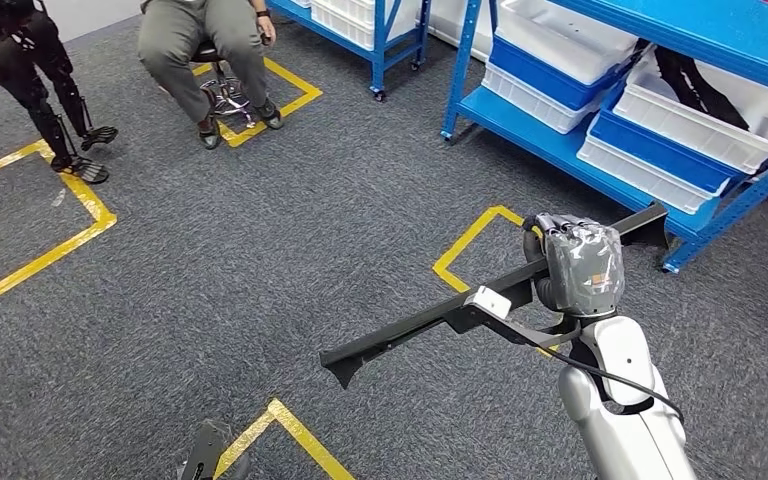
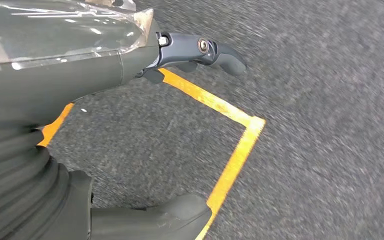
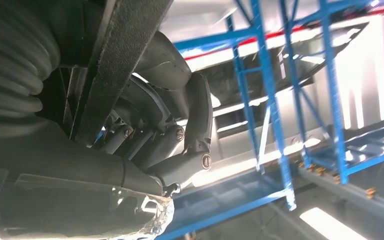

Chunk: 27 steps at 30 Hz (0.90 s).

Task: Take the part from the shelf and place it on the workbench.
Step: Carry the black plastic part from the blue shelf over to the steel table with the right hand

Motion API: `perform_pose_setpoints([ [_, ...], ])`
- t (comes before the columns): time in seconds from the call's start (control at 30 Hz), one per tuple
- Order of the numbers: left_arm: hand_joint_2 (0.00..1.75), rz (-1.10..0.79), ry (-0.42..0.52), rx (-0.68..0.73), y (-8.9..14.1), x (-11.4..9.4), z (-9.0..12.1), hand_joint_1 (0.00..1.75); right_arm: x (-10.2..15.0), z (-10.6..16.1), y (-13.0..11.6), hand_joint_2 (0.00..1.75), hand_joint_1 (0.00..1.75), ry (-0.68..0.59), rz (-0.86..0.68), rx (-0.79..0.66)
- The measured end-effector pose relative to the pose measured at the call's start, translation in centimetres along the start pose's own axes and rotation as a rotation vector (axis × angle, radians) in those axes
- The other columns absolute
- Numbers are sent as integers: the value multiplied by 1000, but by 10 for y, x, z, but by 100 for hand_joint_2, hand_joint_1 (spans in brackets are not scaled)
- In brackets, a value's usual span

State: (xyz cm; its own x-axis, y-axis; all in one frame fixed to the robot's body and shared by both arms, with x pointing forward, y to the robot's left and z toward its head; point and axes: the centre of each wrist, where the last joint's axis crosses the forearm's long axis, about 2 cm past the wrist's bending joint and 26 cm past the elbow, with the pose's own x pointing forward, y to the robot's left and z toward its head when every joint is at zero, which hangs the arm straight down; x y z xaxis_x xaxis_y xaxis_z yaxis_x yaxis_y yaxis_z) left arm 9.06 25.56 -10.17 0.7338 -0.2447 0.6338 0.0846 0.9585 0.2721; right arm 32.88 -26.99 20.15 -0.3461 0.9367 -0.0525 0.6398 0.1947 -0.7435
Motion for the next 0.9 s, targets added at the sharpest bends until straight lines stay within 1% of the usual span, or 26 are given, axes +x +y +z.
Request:
perform_pose_setpoints([
  [0.17, 175, 11, 2, 1, -2, -1, 1, 0, 3, -5, 2, 175, 175, -18, -3, 1],
  [0.37, 175, 13, 17, 9, -1, -7, 4, 0, 10, -15, 5, 175, 175, -37, -13, -1],
  [0.57, 175, 10, 23, 15, 1, -10, 5, 0, 16, -15, 10, 175, 175, -46, -24, 18],
  [0.77, 175, 10, 21, 19, 0, -9, 5, 0, 18, -22, 11, 175, 175, -54, -22, 12],
  [0.9, 175, 8, 26, 25, 1, -11, 6, 0, 19, -19, 12, 175, 175, -51, -23, 19],
])
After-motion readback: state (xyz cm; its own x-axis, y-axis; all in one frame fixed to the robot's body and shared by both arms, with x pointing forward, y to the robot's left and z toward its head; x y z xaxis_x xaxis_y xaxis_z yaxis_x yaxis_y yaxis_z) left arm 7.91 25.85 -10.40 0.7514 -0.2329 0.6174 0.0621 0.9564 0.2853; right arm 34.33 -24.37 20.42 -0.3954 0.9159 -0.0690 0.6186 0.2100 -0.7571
